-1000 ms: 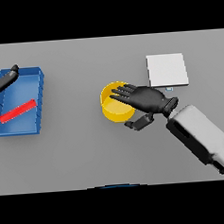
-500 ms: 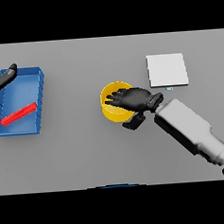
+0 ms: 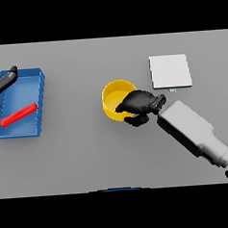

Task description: Pick up the red beaker and tilt it to pour out 1 green nut into yellow bowl. Pick up the yellow bowl and place it on the metallic measuring scale.

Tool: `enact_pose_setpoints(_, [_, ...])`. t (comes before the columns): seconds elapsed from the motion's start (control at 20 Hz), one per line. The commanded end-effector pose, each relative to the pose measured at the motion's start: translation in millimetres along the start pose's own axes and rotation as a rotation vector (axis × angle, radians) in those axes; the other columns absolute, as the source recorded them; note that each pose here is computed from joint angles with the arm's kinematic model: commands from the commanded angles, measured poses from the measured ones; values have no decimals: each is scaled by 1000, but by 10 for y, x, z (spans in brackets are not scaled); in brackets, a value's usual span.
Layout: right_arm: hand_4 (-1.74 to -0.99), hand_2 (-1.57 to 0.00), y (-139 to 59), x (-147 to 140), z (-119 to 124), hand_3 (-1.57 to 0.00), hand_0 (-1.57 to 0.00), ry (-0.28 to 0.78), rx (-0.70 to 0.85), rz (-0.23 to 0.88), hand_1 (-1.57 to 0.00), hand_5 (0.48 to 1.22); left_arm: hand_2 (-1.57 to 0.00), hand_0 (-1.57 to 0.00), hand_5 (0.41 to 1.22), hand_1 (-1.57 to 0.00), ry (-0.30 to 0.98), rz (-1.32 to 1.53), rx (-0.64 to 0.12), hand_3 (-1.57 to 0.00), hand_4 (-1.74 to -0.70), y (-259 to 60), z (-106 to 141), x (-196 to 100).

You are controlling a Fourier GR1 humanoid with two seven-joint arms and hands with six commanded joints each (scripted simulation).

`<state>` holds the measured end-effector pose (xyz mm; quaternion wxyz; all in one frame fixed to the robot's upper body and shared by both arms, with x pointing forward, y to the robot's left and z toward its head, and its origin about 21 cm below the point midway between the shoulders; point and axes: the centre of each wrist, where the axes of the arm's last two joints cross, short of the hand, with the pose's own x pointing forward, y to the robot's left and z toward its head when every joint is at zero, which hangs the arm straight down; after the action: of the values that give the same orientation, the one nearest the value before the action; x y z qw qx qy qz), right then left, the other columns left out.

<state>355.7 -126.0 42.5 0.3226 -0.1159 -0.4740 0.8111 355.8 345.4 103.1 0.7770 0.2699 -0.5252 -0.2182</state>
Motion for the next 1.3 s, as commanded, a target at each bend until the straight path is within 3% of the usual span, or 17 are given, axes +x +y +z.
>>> enact_pose_setpoints(0.0, [-1492, -789, -26, 5, 13, -679, -857, -14, 2, -2, -826, 1052, 1, 1, 710, 1, 8, 2, 0, 1, -788, 25, -10, 2])
enact_pose_setpoints(0.1, [-1578, -1071, -16, 0, 32, -882, -1114, -26, 7, -1, -1094, 1113, 1, 1, 707, 1, 0, 4, -3, 1, -787, 21, -9, -13])
enact_pose_setpoints(0.25, [-1658, -1246, -37, 20, 38, -1066, -1337, -13, 19, -14, -1327, 1166, 1, 1, 711, 1, 11, -4, -7, 1, -784, 14, -14, -18])
enact_pose_setpoints(0.4, [-1698, -1330, -94, 2, 43, -1171, -1451, -5, 18, -19, -1446, 1193, 1, 1, 712, 1, -6, -2, -15, 1, -785, -1, -7, -25])
enact_pose_setpoints(0.7, [-1730, -1447, -274, -13, 231, -1165, -1540, -2, 5, -17, -1538, 1214, 1, 1, 706, 1, -3, -18, 1, 1, -774, 36, 28, -8])
enact_pose_setpoints(1.1, [-1739, -1491, -540, 24, 473, -1182, -1566, 105, -37, 0, -1566, 1219, 1, 1, 702, 1, -17, 24, -13, 1, -798, 65, -21, 62])
enact_pose_setpoints(1.25, [-1740, -1518, -576, -94, 589, -1177, -1530, 169, -60, -22, -1568, 1220, 1, 1, 703, 1, -19, 31, -15, 1, -806, 72, 8, 36])
